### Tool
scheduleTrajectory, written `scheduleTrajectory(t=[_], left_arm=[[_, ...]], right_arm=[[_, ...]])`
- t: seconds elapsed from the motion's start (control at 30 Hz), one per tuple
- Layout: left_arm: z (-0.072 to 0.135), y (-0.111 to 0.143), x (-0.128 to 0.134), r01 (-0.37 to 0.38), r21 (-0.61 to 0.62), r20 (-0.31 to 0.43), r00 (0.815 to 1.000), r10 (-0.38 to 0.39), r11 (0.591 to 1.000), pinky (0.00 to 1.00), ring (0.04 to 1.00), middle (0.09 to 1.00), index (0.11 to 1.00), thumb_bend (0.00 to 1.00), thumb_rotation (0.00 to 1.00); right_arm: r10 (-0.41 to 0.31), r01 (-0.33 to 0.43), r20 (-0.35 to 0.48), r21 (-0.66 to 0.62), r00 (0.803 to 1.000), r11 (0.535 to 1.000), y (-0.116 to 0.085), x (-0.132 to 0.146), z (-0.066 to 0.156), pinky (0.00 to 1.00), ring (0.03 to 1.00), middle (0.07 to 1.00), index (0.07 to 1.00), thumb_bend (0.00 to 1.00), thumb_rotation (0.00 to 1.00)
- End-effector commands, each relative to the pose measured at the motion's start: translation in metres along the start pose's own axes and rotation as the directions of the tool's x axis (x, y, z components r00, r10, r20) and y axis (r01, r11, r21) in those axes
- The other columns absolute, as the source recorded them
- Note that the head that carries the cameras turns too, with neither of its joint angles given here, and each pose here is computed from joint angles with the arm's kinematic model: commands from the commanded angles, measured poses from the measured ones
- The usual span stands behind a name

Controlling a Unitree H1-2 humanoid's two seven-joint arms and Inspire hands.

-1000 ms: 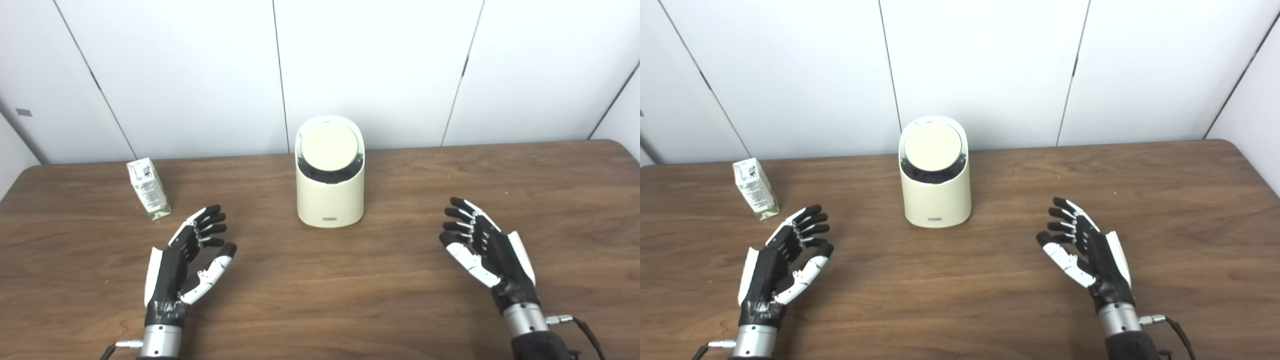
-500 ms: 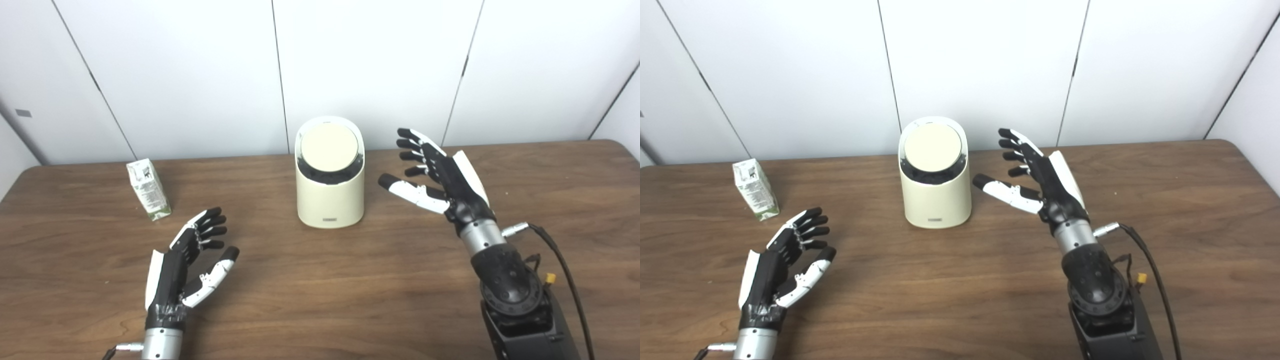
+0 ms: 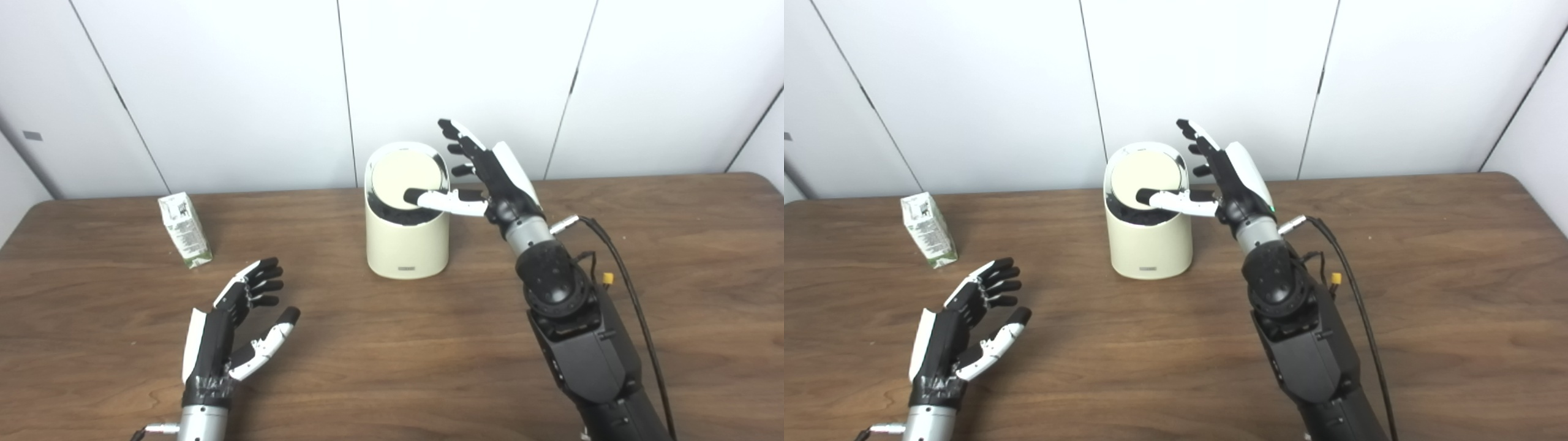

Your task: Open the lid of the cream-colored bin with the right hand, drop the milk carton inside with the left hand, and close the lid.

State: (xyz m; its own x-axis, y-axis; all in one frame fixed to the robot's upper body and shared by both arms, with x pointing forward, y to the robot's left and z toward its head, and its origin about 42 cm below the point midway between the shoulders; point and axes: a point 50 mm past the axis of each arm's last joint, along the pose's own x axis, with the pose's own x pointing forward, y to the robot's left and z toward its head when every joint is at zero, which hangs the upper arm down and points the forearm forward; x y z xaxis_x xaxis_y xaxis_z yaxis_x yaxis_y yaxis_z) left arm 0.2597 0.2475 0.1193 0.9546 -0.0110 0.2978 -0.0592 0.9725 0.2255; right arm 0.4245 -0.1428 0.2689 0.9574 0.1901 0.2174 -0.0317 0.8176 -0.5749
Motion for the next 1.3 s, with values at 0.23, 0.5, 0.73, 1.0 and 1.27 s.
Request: scheduleTrajectory(t=[0.23,0.5,0.73,1.0,1.27], left_arm=[[-0.019,-0.013,-0.031,0.002,-0.028,-0.115,0.993,-0.005,1.000,0.68,0.747,0.789,0.843,0.57,0.29],[-0.015,-0.015,-0.031,0.006,-0.021,-0.116,0.993,-0.008,1.000,0.68,0.745,0.793,0.842,0.58,0.28],[-0.016,-0.017,-0.031,0.004,-0.014,-0.110,0.994,-0.006,1.000,0.67,0.745,0.786,0.839,0.59,0.31],[-0.015,-0.018,-0.030,-0.001,-0.016,-0.104,0.995,-0.001,1.000,0.68,0.739,0.782,0.839,0.58,0.29],[-0.014,-0.019,-0.030,-0.007,-0.032,-0.103,0.995,0.004,0.999,0.67,0.744,0.786,0.841,0.59,0.29]], right_arm=[[-0.056,0.069,0.120,-0.109,0.991,0.992,-0.013,0.040,0.028,0.84,0.952,0.989,0.999,0.87,0.47],[-0.116,0.133,0.133,-0.129,0.984,0.983,-0.007,0.049,0.027,0.74,0.944,1.000,1.000,0.84,0.40],[-0.117,0.144,0.153,-0.174,0.981,0.974,-0.009,0.053,0.024,0.74,0.934,1.000,1.000,0.86,0.35],[-0.097,0.145,0.192,-0.258,0.977,0.955,-0.012,0.052,0.018,0.79,0.942,0.997,1.000,0.95,0.26],[-0.062,0.147,0.223,-0.390,0.973,0.909,-0.012,0.052,0.020,0.85,0.966,0.985,1.000,1.00,0.14]])
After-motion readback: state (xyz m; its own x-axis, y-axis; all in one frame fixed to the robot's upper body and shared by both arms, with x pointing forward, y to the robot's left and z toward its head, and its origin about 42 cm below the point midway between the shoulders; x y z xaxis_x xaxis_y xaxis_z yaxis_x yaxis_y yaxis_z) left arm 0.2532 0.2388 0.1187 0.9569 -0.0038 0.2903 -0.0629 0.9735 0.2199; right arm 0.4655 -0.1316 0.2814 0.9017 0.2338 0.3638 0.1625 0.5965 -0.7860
